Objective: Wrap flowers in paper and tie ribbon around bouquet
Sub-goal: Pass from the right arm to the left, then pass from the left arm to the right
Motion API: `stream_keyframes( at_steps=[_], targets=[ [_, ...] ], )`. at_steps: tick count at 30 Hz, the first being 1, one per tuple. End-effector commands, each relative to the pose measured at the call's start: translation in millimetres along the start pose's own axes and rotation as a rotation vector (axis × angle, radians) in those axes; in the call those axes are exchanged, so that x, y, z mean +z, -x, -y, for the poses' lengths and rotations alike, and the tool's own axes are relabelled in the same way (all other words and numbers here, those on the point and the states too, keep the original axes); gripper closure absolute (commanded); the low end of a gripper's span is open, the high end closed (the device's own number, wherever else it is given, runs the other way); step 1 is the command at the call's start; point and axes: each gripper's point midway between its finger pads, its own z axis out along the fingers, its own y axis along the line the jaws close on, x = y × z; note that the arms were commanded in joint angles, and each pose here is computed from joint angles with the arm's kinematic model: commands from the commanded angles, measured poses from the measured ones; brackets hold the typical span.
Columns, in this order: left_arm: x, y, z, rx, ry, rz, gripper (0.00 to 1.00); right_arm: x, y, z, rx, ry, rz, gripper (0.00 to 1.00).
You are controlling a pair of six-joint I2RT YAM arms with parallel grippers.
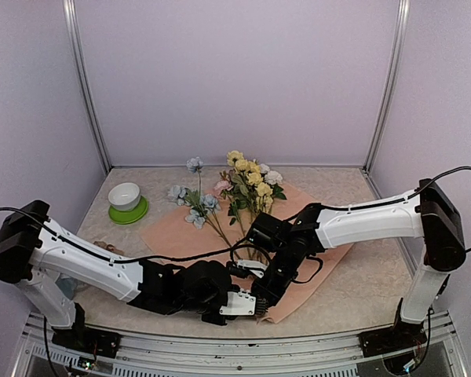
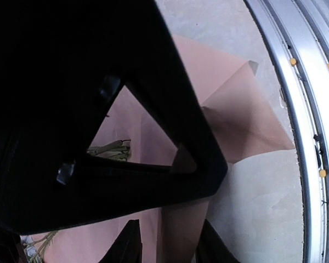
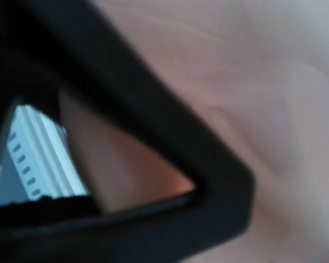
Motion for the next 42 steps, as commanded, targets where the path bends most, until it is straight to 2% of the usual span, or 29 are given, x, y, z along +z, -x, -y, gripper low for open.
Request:
stream_keyframes(
  at_steps=[1,3,7,8,11,13,16,18,22,26,29,32,37,42],
  targets=[
    [2,-5,-9,0.017,0.033,-0.052,0.7,-10,3,-8,-0.021,0.027,0.018,1.0],
    [2,-6,-11,0.014,0.037,-0.054,0.78,-10,2,-7,-0.02,0.022,0.014,1.0],
    [-2,-5,-12,-0.003,0.045,-0.04,1.0,-15,6,-5,-0.02,0.012,0.032,1.0],
    [-3,-4,-12,-0.015,0.041,-0.034,1.0,-19,8,-5,-0.019,0.009,0.047,0.99],
    [-5,-1,-9,-0.093,0.011,-0.018,1.0,-39,18,-7,-0.022,0.027,0.126,0.68],
    [-5,-2,-11,-0.194,-0.01,-0.013,1.0,-57,26,-8,-0.032,0.055,0.21,0.49],
    [-3,-12,-15,-0.378,-0.072,-0.004,1.0,-77,27,-2,-0.028,0.126,0.329,0.3],
    [-1,-22,-22,-0.488,-0.091,0.004,1.0,-84,29,6,-0.013,0.145,0.379,0.23],
    [-4,-30,-43,-0.657,-0.12,0.063,1.0,-86,30,25,0.006,0.153,0.411,0.2],
    [-11,-37,-64,-0.772,-0.145,0.14,1.0,-88,33,22,-0.052,0.179,0.453,0.2],
    [-8,-49,-76,-0.871,-0.167,0.146,1.0,-83,32,19,-0.076,0.216,0.462,0.2],
    [-2,-56,-80,-0.952,-0.215,0.14,1.0,-76,30,30,-0.085,0.168,0.457,0.18],
    [-5,-57,-89,-1.011,-0.234,0.192,1.0,-67,32,55,-0.089,0.038,0.452,0.18],
    [-3,-56,-92,-1.01,-0.245,0.183,1.0,-62,34,77,-0.085,-0.073,0.43,0.19]
  ],
)
